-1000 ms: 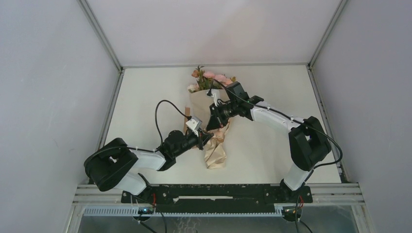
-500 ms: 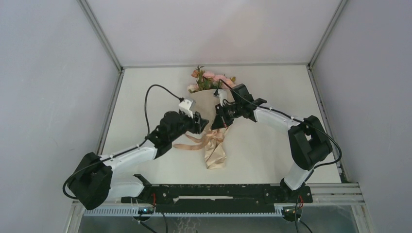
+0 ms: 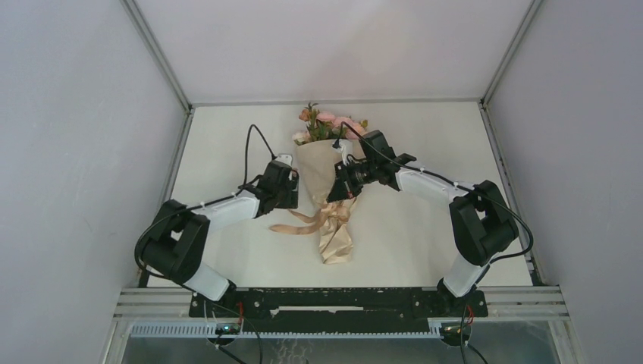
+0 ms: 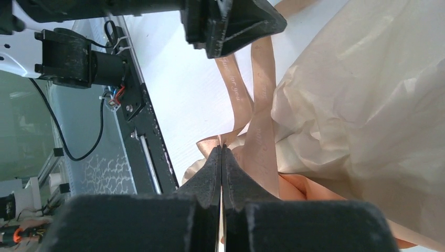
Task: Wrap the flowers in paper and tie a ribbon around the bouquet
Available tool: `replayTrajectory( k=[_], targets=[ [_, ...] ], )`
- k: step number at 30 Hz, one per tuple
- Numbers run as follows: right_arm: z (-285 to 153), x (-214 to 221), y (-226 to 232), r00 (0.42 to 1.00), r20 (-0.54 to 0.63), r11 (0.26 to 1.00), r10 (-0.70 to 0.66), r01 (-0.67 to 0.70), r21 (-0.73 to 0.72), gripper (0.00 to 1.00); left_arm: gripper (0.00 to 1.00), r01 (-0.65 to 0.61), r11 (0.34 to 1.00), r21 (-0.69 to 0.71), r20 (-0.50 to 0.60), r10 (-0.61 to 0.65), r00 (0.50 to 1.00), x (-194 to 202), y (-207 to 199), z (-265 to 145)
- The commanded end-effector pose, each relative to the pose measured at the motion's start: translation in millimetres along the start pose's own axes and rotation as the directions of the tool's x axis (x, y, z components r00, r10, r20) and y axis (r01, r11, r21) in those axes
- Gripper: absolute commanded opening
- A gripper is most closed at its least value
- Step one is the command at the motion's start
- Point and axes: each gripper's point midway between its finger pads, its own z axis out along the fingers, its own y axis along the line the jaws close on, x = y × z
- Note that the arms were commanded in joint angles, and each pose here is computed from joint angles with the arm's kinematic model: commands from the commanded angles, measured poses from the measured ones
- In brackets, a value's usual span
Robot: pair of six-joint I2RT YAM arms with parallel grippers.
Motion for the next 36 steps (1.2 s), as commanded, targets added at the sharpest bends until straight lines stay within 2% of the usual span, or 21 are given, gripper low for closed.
replayTrajectory(
  k=[1,4,7,9,11,12,16,18,20,23,26,27,31,34,35,36],
  targets=[
    [-4,-14,16,0.998,0.047,0.997,-0.044,0.046,-0.06,0.0,0.62,0.053,0.998,-0.017,-0.016,-0.054,0.998,-8,-4,6],
    [-4,-12,15,0.999,0.037,0.997,-0.028,0.03,-0.072,0.0,0.59,0.068,0.998,-0.012,-0.048,-0.068,0.997,1,-6,9],
    [-4,-11,15,0.999,0.036,0.997,-0.031,0.034,-0.075,0.0,0.47,0.069,0.998,-0.015,-0.059,-0.069,0.996,3,-6,13],
    [-4,-12,15,0.999,0.04,0.996,-0.034,0.037,-0.076,0.0,0.32,0.067,0.998,-0.012,-0.064,-0.067,0.996,4,-6,15],
    [-3,-14,15,0.998,0.044,0.996,-0.034,0.037,-0.075,0.0,0.08,0.064,0.998,-0.006,-0.062,-0.064,0.996,3,-8,15],
    [-3,-14,14,0.998,0.047,0.997,-0.032,0.035,-0.072,0.0,0.01,0.06,0.998,0.005,-0.058,-0.06,0.997,2,-9,14],
    [-2,-18,7,0.998,0.061,0.999,-0.012,0.015,-0.052,0.0,0.0,0.029,0.987,0.155,0.023,-0.033,0.999,-20,-31,-12],
    [0,-22,3,0.997,0.075,0.999,0.002,0.002,-0.047,0.0,0.0,-0.059,0.963,0.265,0.1,0.034,0.994,-31,-47,-35],
    [2,-26,1,0.996,0.09,0.999,0.011,-0.008,-0.04,0.0,0.0,-0.178,0.91,0.375,0.221,0.098,0.97,-43,-68,-66],
    [3,-27,-5,0.995,0.097,0.999,0.03,-0.028,-0.024,0.0,0.0,-0.362,0.773,0.521,0.446,0.115,0.888,-55,-101,-121],
    [4,-29,-8,0.993,0.104,0.999,0.047,-0.045,-0.024,0.0,0.0,-0.575,0.556,0.601,0.622,0.127,0.773,-38,-136,-177],
    [4,-30,-8,0.994,0.104,0.999,0.045,-0.043,-0.025,0.0,0.0,-0.612,0.488,0.622,0.647,0.121,0.753,-31,-146,-189],
    [6,-26,-10,0.994,0.094,0.999,0.05,-0.049,-0.019,0.0,0.0,-0.682,0.256,0.685,0.676,0.127,0.726,-17,-185,-213],
    [7,-25,-13,0.995,0.093,0.999,0.045,-0.045,-0.005,0.0,0.0,-0.777,0.056,0.627,0.768,0.126,0.628,4,-214,-233],
    [7,-26,-15,0.995,0.095,0.999,0.044,-0.044,-0.001,0.0,0.0,-0.789,-0.007,0.615,0.783,0.125,0.609,13,-223,-240],
    [8,-27,-15,0.994,0.098,0.999,0.042,-0.042,-0.002,0.0,0.0,-0.789,-0.043,0.614,0.786,0.127,0.605,16,-231,-242]
  ],
)
